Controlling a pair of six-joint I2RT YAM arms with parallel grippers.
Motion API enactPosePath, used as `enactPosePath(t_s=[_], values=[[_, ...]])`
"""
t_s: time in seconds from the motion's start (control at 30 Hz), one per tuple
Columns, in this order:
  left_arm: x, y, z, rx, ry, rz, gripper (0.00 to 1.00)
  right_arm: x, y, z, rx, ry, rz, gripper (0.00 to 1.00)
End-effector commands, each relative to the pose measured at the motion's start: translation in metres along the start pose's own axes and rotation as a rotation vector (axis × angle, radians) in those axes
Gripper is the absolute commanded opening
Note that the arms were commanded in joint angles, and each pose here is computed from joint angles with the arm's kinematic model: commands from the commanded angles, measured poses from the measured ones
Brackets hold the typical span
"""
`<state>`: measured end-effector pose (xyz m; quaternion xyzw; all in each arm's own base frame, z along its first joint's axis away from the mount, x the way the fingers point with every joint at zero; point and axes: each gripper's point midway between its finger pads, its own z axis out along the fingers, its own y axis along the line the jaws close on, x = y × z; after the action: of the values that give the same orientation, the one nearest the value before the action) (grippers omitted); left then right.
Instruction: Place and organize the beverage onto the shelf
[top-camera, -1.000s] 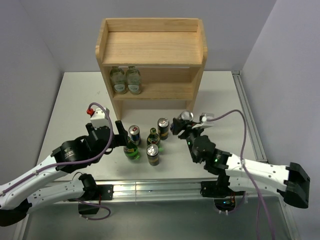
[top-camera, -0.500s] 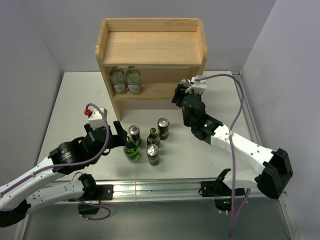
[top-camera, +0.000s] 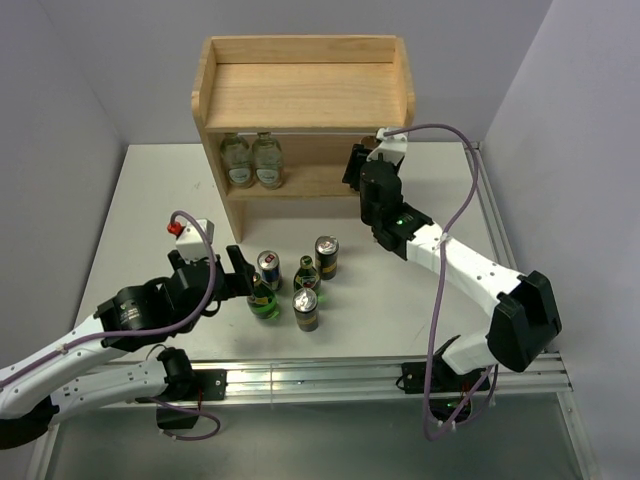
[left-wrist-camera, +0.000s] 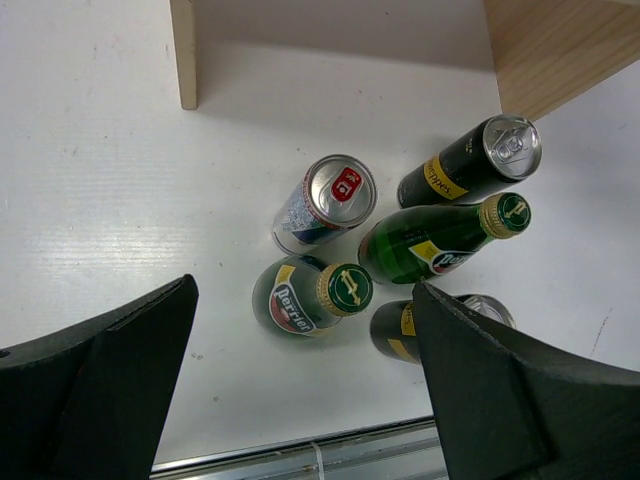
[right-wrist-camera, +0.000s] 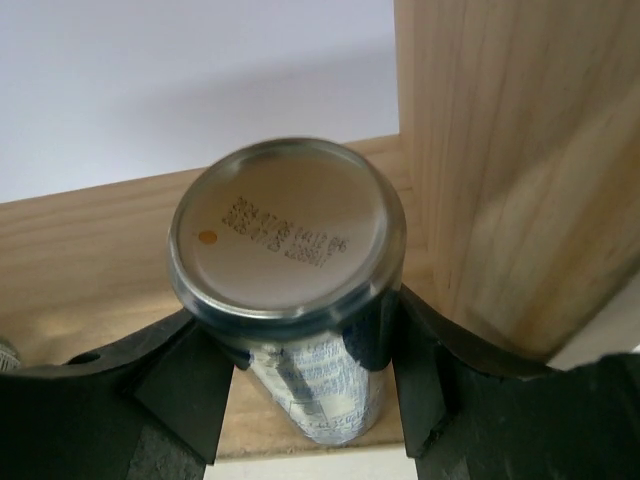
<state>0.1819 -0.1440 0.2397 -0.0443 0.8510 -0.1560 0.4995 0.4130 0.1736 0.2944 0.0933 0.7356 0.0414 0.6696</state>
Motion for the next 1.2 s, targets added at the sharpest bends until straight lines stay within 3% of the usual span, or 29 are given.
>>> enactPosePath(t_s=[0.0,0.33,0.37,0.47,0.5,0.53,0.87,1.1,1.17], values=[[-0.01,-0.002,-0.004,-0.002,-0.028,-0.035,0.96,-0.046,0.007,0.009,-0.003,-0.117,0.078,0.0],[-0.009,-0.003,-0.005,-0.002,-0.029,-0.032,0.96,0.003,0.015,0.031,0.0,-0.026,0.002,0.01],[-0.009,-0.003,-0.005,-0.004,-0.027,-0.032,0.96,0.005,0.016,0.032,-0.003,-0.02,-0.002,0.2],[-0.009,-0.003,-0.005,-0.006,-0.026,-0.03,0.96,0.012,0.016,0.031,-0.006,-0.006,-0.008,0.58],[-0.008,-0.003,-0.005,-0.006,-0.026,-0.03,0.96,0.012,0.015,0.03,-0.006,-0.007,-0.001,0.9],[-0.008,-0.003,-0.005,-0.008,-0.025,-0.028,0.96,0.013,0.014,0.03,-0.007,-0.006,-0.004,0.99],[-0.008,-0.003,-0.005,-0.008,-0.027,-0.03,0.96,0.017,0.01,0.015,-0.009,0.02,0.006,1.0],[-0.008,-0.003,-0.005,-0.009,-0.025,-0.027,0.96,-0.006,-0.001,-0.051,-0.016,-0.029,0.034,1.0],[-0.008,-0.004,-0.005,-0.008,-0.026,-0.03,0.96,0.005,-0.002,-0.071,-0.031,-0.016,0.021,1.0]])
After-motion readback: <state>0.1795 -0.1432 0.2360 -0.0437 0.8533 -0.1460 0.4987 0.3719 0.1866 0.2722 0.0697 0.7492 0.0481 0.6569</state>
